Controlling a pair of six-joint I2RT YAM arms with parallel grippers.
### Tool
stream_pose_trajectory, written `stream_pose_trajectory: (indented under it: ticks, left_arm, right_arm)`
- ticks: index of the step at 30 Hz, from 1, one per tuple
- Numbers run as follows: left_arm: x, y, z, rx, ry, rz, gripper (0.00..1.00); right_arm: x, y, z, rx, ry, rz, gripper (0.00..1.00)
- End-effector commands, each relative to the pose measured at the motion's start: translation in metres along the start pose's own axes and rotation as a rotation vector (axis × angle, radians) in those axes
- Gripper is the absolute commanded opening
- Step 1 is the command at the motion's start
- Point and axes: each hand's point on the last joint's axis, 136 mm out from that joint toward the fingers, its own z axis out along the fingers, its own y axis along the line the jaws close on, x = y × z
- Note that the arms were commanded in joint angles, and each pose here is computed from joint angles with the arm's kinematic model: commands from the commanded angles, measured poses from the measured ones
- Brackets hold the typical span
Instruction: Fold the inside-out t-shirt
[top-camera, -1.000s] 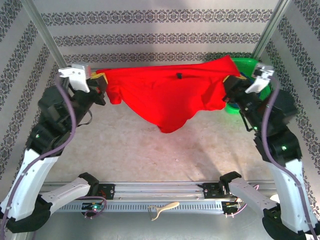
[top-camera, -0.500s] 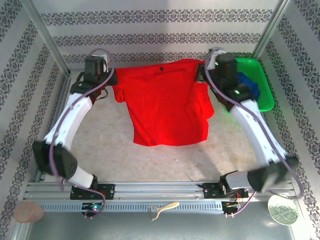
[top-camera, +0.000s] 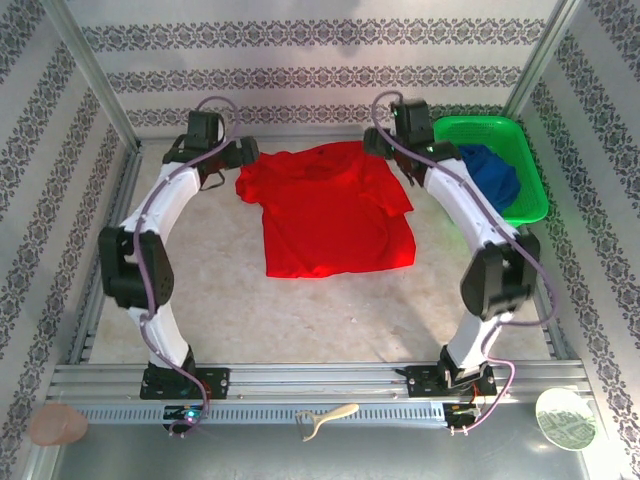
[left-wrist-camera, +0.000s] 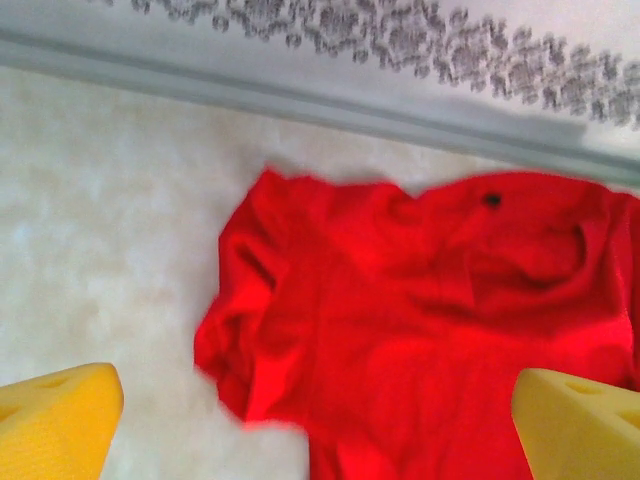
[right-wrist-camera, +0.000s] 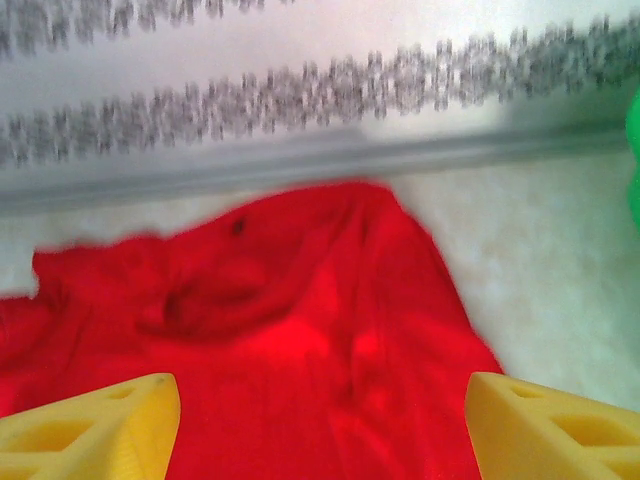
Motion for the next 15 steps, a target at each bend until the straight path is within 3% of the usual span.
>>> stream_pose_trajectory:
  ticks: [1, 6, 12, 15]
  left_arm:
    - [0.045, -0.005, -0.034, 0.044, 0.048, -0.061, 1.0]
    - [0.154, -0.016, -0.056, 0.073, 0.186, -0.063, 1.0]
    - [0.242, -0.026, -0.044, 0.08, 0.319, -0.031, 1.0]
    - [0.264, -0.029, -0.035, 0.081, 0.352, -0.007, 1.0]
  right_arm:
    - [0.057, -0.016, -0.025, 0.015, 0.035, 0.061, 0.78]
    - [0.16, -0.064, -0.027, 0.085, 0.143, 0.142, 0.82]
    - [0.219, -0.095, -0.019, 0.129, 0.237, 0.179, 0.82]
    - [0.234, -0.102, -0.013, 0.139, 0.266, 0.191, 0.82]
